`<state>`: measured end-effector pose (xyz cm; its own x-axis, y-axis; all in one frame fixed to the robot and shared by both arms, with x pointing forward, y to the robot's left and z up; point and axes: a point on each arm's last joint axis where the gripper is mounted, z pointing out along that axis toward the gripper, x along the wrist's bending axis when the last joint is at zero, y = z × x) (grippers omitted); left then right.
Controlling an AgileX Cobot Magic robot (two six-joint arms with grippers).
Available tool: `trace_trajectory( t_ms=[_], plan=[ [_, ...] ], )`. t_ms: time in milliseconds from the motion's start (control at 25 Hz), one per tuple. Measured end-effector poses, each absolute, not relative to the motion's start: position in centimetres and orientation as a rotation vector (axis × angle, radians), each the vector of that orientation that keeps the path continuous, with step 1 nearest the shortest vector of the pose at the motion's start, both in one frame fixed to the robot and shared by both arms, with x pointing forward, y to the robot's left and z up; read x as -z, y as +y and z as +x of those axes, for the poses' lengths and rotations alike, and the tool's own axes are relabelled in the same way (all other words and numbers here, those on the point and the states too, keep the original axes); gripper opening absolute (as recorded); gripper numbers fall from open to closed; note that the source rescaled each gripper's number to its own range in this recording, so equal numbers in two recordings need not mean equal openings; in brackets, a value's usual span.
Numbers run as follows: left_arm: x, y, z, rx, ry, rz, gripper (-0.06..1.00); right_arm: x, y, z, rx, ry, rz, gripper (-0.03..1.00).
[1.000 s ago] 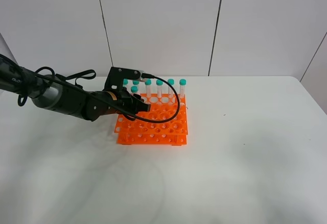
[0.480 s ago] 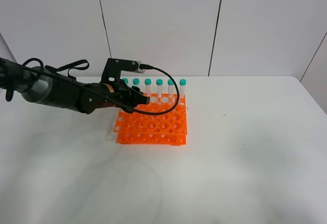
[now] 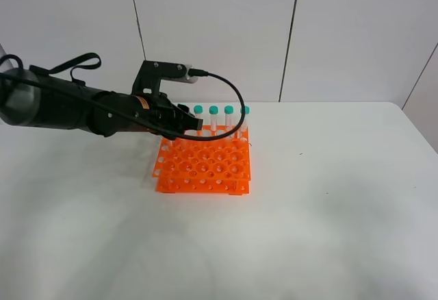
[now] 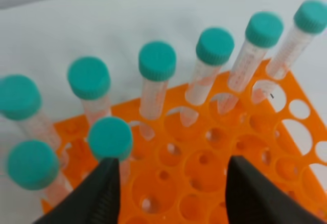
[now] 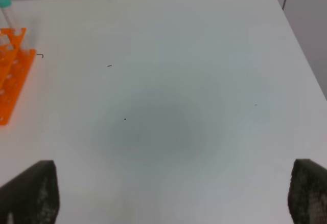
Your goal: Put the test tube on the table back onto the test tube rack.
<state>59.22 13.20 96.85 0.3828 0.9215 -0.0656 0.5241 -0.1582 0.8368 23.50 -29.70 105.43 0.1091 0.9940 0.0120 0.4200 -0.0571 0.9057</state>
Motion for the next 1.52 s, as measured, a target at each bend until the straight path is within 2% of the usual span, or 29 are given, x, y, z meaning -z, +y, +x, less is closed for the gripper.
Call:
trace_trajectory(
  t_ms=[200,600,880,960,1080,1160,1280,1520],
  plan=[
    [-98.7,15.1,58.5,-0.635,1.278,1.787,0.36,-105.4,-29.7,23.5,-0.917,1.421,1.598,1.00],
    [-99.1,25.1,57.4,-0.776,1.528,1.657,0.36,-105.4,-29.7,23.5,-0.917,1.421,1.598,1.00],
    [-100.3,26.8,55.8,-0.781,1.561,1.760,0.36,-105.4,-29.7,23.5,-0.917,1.421,1.598,1.00],
    [-101.2,26.9,55.1,-0.776,1.565,1.765,0.45,-105.4,-29.7,23.5,-0.917,1.421,1.598,1.00],
    [-103.1,26.8,53.5,-0.763,1.565,1.780,0.78,-105.4,-29.7,23.5,-0.917,1.421,1.598,1.00],
    [-104.7,26.5,52.0,-0.753,1.553,1.791,0.90,-105.4,-29.7,23.5,-0.917,1.421,1.598,1.00],
    [-107.5,26.4,49.0,-0.751,1.527,1.794,0.97,-105.4,-29.7,23.5,-0.917,1.421,1.598,1.00],
    [-112.5,27.4,41.7,-0.803,1.471,1.732,0.99,-105.4,-29.7,23.5,-0.917,1.421,1.598,1.00]
  ],
)
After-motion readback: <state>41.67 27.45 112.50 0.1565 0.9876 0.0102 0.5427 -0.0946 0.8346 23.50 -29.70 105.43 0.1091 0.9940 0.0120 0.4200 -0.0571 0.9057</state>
